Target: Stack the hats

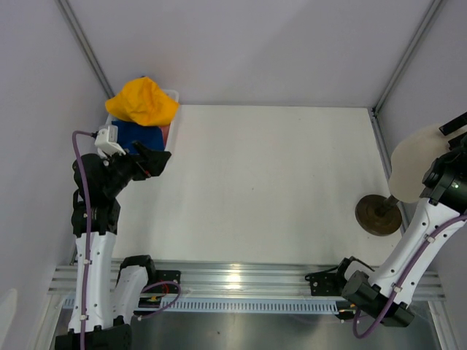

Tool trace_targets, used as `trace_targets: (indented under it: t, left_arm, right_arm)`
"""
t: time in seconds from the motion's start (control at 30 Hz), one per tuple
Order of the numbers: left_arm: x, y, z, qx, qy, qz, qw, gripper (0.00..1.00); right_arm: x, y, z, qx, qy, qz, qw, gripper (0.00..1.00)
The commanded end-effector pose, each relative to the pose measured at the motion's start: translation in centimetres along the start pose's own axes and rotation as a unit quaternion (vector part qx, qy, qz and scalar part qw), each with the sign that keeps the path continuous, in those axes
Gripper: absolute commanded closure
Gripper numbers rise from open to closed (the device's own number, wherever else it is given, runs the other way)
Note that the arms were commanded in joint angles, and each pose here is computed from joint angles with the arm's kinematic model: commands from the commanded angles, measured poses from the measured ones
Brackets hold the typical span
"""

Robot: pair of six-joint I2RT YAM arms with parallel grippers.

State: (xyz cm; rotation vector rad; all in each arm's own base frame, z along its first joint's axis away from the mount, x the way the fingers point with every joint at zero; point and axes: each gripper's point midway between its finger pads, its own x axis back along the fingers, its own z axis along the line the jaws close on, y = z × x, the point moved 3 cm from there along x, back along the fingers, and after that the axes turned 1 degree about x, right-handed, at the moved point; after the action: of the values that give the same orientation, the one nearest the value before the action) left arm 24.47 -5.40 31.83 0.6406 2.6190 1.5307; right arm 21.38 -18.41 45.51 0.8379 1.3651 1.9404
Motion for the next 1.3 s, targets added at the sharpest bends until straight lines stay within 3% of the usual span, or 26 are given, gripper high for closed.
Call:
trace_targets:
  t: [0.0, 0.53, 1.0, 1.27]
  left_arm:
    - [0.2, 1.2, -0.7, -0.022, -0.016, -0.014, 1.000, 0.00]
    - [0.1, 1.1, -0.5, -0.018, -0.013, -0.012, 1.000, 0.01]
    - [0.2, 1.0, -0.6, -0.017, -0.016, -0.011, 1.000, 0.01]
    - [0.3, 1.1, -0.5, -0.018, -0.010, -0.014, 1.000, 0.01]
  right_arm:
    - [0.6, -2.9, 1.7, -0.021, 0.067, 0.059, 0.996, 0.00]
    - [1.4, -8.7, 4.1, -0.053, 0.166, 0.140, 0.975, 0.01]
    - [4.5, -12.8, 10.6, -0.003, 0.286, 0.191, 0.939, 0.00]
    - [7.2, -15.5, 15.7, 0.001, 0.357, 0.228, 0.906, 0.01]
